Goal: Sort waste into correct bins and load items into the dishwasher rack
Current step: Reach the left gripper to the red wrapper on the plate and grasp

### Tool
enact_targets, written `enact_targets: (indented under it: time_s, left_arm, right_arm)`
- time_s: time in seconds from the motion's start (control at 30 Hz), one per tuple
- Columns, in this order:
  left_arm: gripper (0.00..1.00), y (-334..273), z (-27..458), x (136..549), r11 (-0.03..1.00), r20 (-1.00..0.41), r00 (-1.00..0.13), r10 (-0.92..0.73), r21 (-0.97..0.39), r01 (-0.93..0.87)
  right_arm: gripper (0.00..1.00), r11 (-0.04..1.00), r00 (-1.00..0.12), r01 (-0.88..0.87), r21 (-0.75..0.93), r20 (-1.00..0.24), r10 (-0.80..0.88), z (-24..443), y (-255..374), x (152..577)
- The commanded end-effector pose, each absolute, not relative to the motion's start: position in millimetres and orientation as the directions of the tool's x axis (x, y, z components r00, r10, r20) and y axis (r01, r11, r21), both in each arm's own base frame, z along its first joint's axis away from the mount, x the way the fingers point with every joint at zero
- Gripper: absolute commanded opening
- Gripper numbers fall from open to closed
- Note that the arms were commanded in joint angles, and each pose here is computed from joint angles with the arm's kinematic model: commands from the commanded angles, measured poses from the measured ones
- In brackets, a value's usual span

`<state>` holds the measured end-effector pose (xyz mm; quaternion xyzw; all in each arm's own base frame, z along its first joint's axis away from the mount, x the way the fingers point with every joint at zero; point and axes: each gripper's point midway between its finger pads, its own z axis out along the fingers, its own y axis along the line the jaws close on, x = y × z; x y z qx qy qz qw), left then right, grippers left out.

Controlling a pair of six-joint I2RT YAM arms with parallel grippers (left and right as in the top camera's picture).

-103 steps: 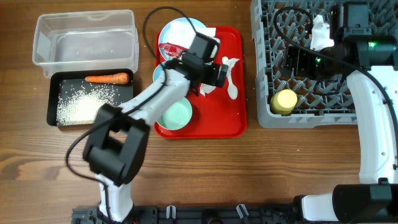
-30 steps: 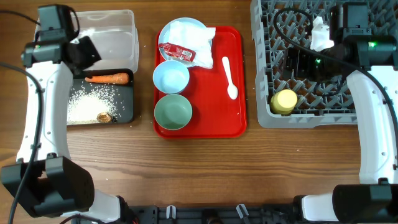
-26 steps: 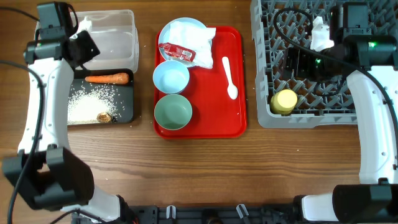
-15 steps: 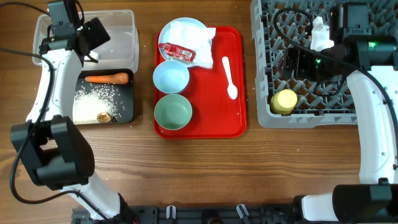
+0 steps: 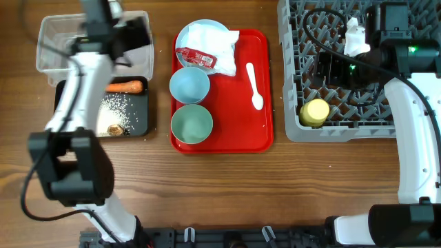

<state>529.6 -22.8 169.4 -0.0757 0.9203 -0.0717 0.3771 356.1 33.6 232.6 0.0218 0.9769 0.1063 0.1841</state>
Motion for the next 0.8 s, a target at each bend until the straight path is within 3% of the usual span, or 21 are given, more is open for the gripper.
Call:
enact_targets:
  time_s: [0.0, 0.17, 0.5, 0.77]
  left_arm:
    - [0.95, -90.6, 179.3, 531.8, 0.991, -0.737, -0.675, -0.040, -0.115, 0.067]
    - [0.95, -135.3, 161.2, 545.5, 0.995, -0.775, -0.631, 0.024, -0.040, 0.086]
    - [1.00, -160.9, 73.1, 555.4, 0.985, -0.694, -0.720, -0.019, -0.135, 0.104]
    - [0.98, -171.1, 45.7, 549.2, 0.981, -0.653, -0.757, 0.000, -0.146, 0.127]
  right_arm:
    - [0.93, 0.976, -0.922, -0.007, 0.219, -0.380, 0.078, 240.5, 35.6, 357.7]
    - [0.93, 0.976, -0.925, -0.005, 0.218, -0.371, 0.078, 239.6, 35.5, 355.5]
    - [0.93, 0.975, -0.928, 0.000, 0.220, -0.363, 0.082, 239.0, 35.7, 353.9]
    - [0.93, 0.975, -0.929, 0.003, 0.221, -0.361, 0.085, 238.8, 35.6, 353.6]
